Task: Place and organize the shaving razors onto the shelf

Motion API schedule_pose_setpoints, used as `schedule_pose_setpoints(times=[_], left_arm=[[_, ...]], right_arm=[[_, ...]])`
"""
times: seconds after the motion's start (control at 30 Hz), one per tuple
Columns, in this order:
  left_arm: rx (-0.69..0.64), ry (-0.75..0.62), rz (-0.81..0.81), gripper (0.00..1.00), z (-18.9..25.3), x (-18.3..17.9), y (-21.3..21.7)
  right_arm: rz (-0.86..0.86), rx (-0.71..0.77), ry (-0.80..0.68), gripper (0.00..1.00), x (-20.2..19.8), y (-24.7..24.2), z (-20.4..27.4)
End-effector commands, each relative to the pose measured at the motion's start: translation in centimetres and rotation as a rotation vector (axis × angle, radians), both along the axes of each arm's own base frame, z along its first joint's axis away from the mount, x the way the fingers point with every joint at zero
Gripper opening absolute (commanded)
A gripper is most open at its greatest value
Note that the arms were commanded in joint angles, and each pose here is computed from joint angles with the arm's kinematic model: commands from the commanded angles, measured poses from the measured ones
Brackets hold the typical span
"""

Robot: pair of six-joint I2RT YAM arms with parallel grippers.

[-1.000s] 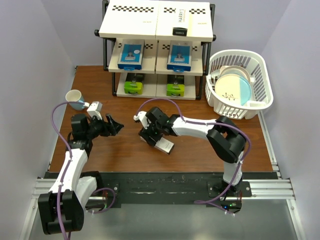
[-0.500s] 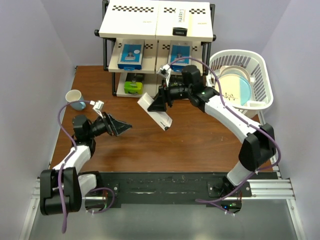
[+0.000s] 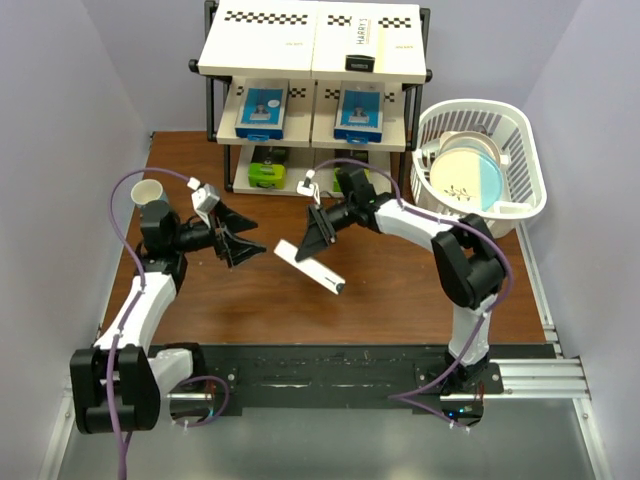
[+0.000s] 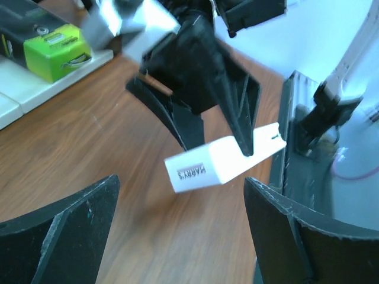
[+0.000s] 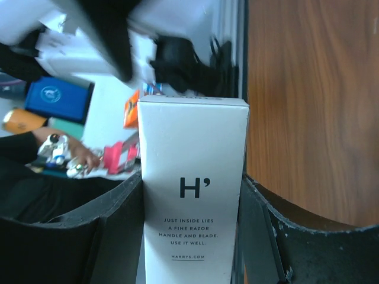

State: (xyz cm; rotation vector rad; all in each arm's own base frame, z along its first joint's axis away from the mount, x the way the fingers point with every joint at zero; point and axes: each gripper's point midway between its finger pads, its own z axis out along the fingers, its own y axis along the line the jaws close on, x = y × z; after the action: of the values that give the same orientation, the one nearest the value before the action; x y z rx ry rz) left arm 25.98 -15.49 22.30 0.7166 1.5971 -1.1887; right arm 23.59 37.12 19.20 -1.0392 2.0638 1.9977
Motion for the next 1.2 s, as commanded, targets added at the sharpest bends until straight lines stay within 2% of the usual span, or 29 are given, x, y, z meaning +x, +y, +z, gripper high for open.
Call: schedule_pose_setpoints(times=[0.0, 0.07, 0.1, 0.17, 0.2, 0.23, 0.3, 0.4, 0.5, 0.67, 0.83, 0.93, 1.07, 1.17], left_arm=[[0.143, -0.125, -0.083, 0.90, -1.9, -2.2, 0.4], [0.155, -0.132, -0.114, 0.91, -2.2, -3.6, 0.1], [0.208, -0.248, -0.140, 0.91, -2.1, -3.5, -0.1], [0.312, -0.268, -0.150, 0.92, -3.7, -4.2, 0.2], [0.392, -0.441, -0.221, 0.92, -3.6, -4.2, -0.4], [0.450, -0.438, -0.233, 0.93, -4.6, -4.4, 0.0], [0.494, -0.532, -0.247, 0.93, -4.5, -3.7, 0.3], [0.506, -0.633, -0.282, 0.94, -4.0, -3.3, -0.1], [0.490, -0.678, -0.317, 0.94, -3.3, -3.0, -1.2], [0.453, -0.725, -0.363, 0.93, -2.7, -2.8, -3.1], [0.443, -0.742, -0.456, 0.90, -3.4, -4.3, -5.6], [0.432, -0.738, -0.493, 0.86, -3.7, -5.1, -6.6], [0.497, -0.732, -0.543, 0.68, -5.6, -5.7, -7.1], [0.549, -0.749, -0.558, 0.59, -6.6, -5.5, -7.2]], right_arm=[[0.101, -0.043, 0.083, 0.43, -3.0, -1.9, -2.5], [0.099, -0.036, 0.085, 0.44, -2.8, -1.7, -3.1], [0.099, -0.048, 0.118, 0.43, -2.7, -1.5, -3.4], [0.098, -0.052, 0.118, 0.43, -2.4, -1.3, -3.4], [0.107, -0.048, 0.106, 0.43, -2.5, -1.2, -3.6], [0.114, -0.047, 0.100, 0.43, -2.6, -1.0, -3.5], [0.128, -0.048, 0.084, 0.44, -2.9, -0.9, -3.3], [0.144, -0.054, 0.075, 0.44, -3.6, -0.5, -3.2], [0.142, -0.065, 0.059, 0.44, -3.8, -0.3, -3.1], [0.132, -0.077, 0.043, 0.44, -3.6, -0.3, -3.3], [0.131, -0.071, 0.031, 0.44, -3.4, -0.1, -3.0], [0.133, -0.071, 0.033, 0.43, -3.4, 0.0, -2.9], [0.132, -0.069, 0.029, 0.43, -3.4, 0.0, -2.7], [0.131, -0.065, 0.015, 0.43, -3.4, 0.0, -2.5]])
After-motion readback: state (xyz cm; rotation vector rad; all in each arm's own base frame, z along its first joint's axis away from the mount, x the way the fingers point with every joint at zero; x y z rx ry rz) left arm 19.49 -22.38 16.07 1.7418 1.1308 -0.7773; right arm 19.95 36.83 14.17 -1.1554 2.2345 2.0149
